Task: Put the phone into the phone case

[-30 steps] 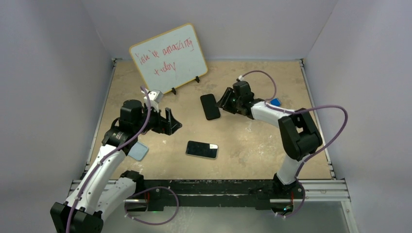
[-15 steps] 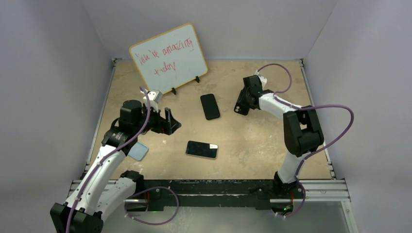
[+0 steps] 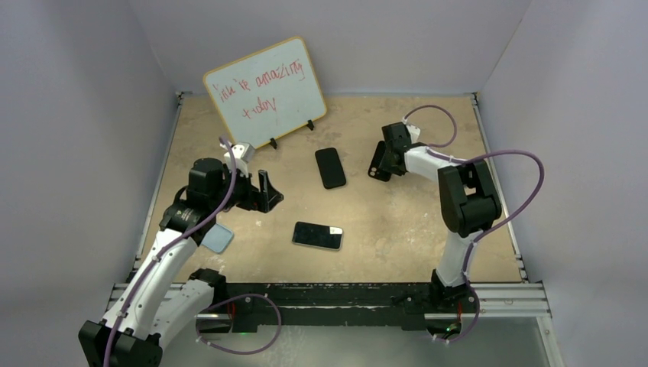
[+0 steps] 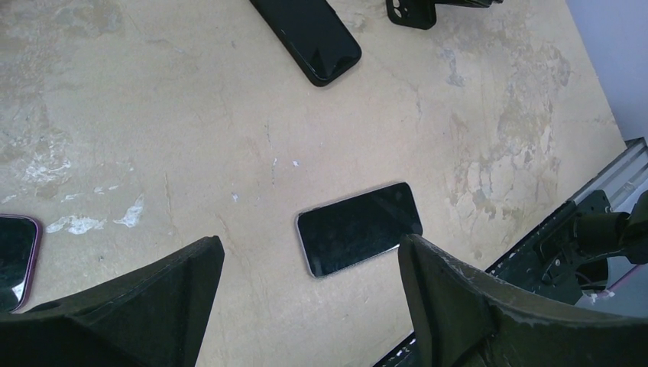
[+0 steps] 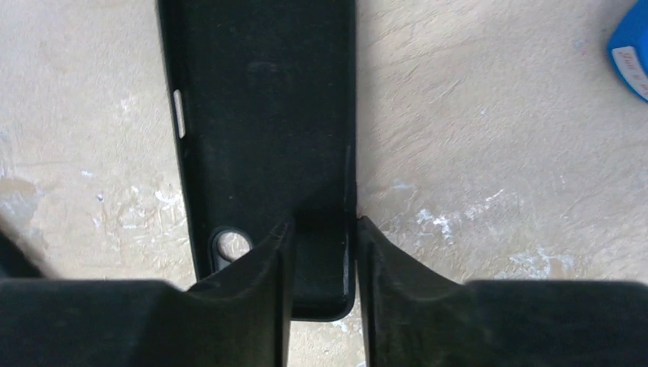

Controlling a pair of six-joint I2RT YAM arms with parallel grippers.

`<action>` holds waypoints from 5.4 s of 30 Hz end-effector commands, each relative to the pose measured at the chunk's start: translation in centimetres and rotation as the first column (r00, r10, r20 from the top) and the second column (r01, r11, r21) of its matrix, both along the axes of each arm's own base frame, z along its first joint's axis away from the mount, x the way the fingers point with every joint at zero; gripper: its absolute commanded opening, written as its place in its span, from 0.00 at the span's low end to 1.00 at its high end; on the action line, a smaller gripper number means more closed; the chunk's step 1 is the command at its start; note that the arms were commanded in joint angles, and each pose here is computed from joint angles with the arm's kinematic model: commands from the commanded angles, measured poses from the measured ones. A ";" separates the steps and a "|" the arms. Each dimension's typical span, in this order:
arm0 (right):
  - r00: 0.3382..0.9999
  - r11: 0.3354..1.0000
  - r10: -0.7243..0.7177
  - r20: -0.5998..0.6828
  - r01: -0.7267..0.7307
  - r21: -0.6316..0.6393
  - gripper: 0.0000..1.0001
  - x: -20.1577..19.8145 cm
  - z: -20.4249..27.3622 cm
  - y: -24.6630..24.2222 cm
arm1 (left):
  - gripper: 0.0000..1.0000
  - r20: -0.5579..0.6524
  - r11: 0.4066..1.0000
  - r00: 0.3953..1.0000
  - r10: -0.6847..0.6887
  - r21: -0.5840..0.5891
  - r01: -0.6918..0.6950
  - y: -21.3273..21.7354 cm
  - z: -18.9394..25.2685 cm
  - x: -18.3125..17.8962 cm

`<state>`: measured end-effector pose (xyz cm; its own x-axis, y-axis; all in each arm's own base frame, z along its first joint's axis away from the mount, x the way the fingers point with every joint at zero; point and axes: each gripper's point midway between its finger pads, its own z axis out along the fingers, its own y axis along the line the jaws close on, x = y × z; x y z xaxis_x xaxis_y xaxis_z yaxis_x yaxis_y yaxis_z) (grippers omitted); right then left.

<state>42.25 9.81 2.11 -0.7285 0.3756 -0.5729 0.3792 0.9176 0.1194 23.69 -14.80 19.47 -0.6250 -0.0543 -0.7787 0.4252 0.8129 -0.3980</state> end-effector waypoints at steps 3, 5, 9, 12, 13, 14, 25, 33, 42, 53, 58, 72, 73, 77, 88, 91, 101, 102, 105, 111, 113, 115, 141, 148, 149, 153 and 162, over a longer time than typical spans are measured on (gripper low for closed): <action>0.998 0.998 0.028 -0.056 -0.031 -0.052 0.16 -1.1 -1.2 -0.9 | 0.89 0.039 0.999 0.999 0.034 0.006 -0.034 0.5 0.9 0.5; 0.998 0.998 0.040 -0.055 -0.043 -0.054 0.05 -1.8 -0.5 -1.1 | 0.89 0.025 0.999 0.998 0.049 0.019 -0.050 0.8 0.6 0.7; 0.996 0.995 0.074 -0.049 -0.077 -0.065 0.00 -3.6 0.7 -1.6 | 0.90 0.012 0.998 0.998 0.056 0.032 -0.056 0.9 0.4 0.8; 0.990 0.992 0.122 -0.064 -0.125 -0.032 0.00 -6.0 0.8 -1.2 | 0.90 0.023 0.997 0.997 0.076 0.033 -0.077 1.2 0.7 0.8; 0.988 0.989 0.143 -0.066 -0.144 -0.025 0.00 -6.7 0.8 -0.9 | 0.90 0.030 0.996 0.996 0.084 0.033 -0.085 1.4 0.8 0.8; 0.984 0.986 0.164 -0.065 -0.165 -0.015 0.00 -7.5 1.0 -0.5 | 0.91 0.037 0.995 0.995 0.095 0.033 -0.097 1.5 0.9 0.8; 0.910 0.923 0.381 -0.162 -0.384 0.013 0.00 -16.2 0.6 5.3 | 0.91 0.015 0.993 0.993 0.117 0.032 -0.118 1.7 1.0 0.7; 0.886 0.903 0.429 -0.176 -0.429 0.038 0.00 -20.5 0.3 6.2 | 0.90 -0.040 0.994 0.995 0.091 -0.057 -0.093 0.4 1.2 0.0; 0.895 0.898 0.440 -0.079 -0.437 0.054 0.40 -20.3 3.6 7.4 | 0.90 -0.178 0.985 0.980 0.091 -0.132 -0.115 -0.7 -1.6 -1.1; 0.636 0.628 0.740 0.218 -0.770 0.116 0.91 -20.1 10.0 15.2 | 0.90 -0.188 0.982 0.975 0.121 -0.117 -0.145 -0.2 -0.9 -1.4; 0.508 0.507 0.837 0.204 -0.860 0.061 0.99 -20.1 9.5 18.1 | 0.92 -0.100 0.976 0.973 0.209 -0.044 -0.214 2.1 1.4 -1.3; 0.345 0.332 0.937 0.060 -0.930 0.156 0.94 -21.0 3.5 22.2 | 0.79 -0.337 0.966 0.933 0.130 -0.170 -0.196 -0.6 -4.5 -3.6; 0.346 0.330 0.936 0.064 -0.927 0.177 0.93 -21.2 3.2 22.4 | 0.77 -0.369 0.959 0.921 0.127 -0.190 -0.209 -1.0 -5.4 -3.8; 0.352 0.316 0.931 0.099 -0.911 0.263 0.92 -22.6 2.9 23.2 | 0.69 -0.455 0.938 0.888 0.061 -0.279 -0.207 -2.6 -8.6 -4.5; 0.353 0.279 0.927 0.128 -0.875 0.395 0.91 -25.4 2.5 23.3 | 0.66 -0.542 0.916 0.839 0.047 -0.311 -0.253 -2.9 -13.6 -6.3; 0.349 0.243 0.924 0.157 -0.851 0.465 0.90 -26.9 2.8 23.5 | 0.65 -0.553 0.908 0.832 0.046 -0.324 -0.265 -3.1 -14.5 -6.2; 0.551 0.336 0.813 0.187 -0.706 0.623 0.85 -27.9 3.1 24.0 | 0.61 -0.580 0.893 0.815 0.017 -0.358 -0.273 -3.9 -15.7 -6.1; 0.587 0.363 0.790 0.179 -0.682 0.635 0.85 -27.6 2.8 24.0 | 0.60 -0.584 0.894 0.812 0.018 -0.354 -0.274 -3.9 -15.9 -6.1; 0.650 0.377 0.736 0.187 -0.624 0.685 0.84 -27.2 2.7 24.7 | 0.60 -0.595 0.901 0.803 0.027 -0.333 -0.277 -3.7 -16.6 -6.4; 0.700 0.349 0.679 0.221 -0.572 0.742 0.81 -27.0 3.3 25.6 | 0.54 -0.613 0.909 0.789 0.036 -0.309 -0.281 -3.4 -17.8 -6.9; 0.700 0.329 0.670 0.246 -0.577 0.747 0.81 -26.7 4.0 26.0 | 0.52 -0.615 0.909 0.788 0.027 -0.312 -0.275 -3.5 -17.9 -7.0; 0.695 0.302 0.665 0.273 -0.585 0.753 0.81 -26.6 4.7 26.4 | 0.49 -0.615 0.910 0.788 0.013 -0.319 -0.265 -3.7 -17.9 -7.0; 0.729 0.504 0.669 0.148 -0.591 0.630 0.83 -26.1 0.7 25.5 | 0.43 -0.662 0.931 0.749 0.036 -0.251 -0.266 -3.3 -19.1 -8.3; 0.732 0.417 0.647 0.212 -0.573 0.706 0.83 -27.2 1.9 28.5 | 0.27 -0.667 0.928 0.745 0.024 -0.262 -0.265 -3.6 -19.7 -8.4; 0.723 0.354 0.639 0.262 -0.579 0.735 0.82 -27.5 3.0 29.1 | 0.25 -0.666 0.926 0.746 0.023 -0.267 -0.266 -3.6 -19.7 -8.4; 0.711 0.129 0.565 0.419 -0.578 0.806 0.79 -28.2 7.6 30.6 | 0.19 -0.664 0.925 0.748 0.014 -0.275 -0.262 -3.8 -19.5 -8.4; 0.695 -0.013 0.497 0.520 -0.593 0.805 0.77 -28.2 11.1 31.3 | 0.24 -0.646 0.911 0.764 0.001 -0.314 -0.267 -4.3 -18.1 -8.2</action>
<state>17.18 37.49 5.00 -0.9454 0.2089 -0.2503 -0.1456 0.4165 0.8974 16.64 -18.66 1.70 -0.9081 -0.3980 -0.1300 -0.1333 0.5690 -0.8114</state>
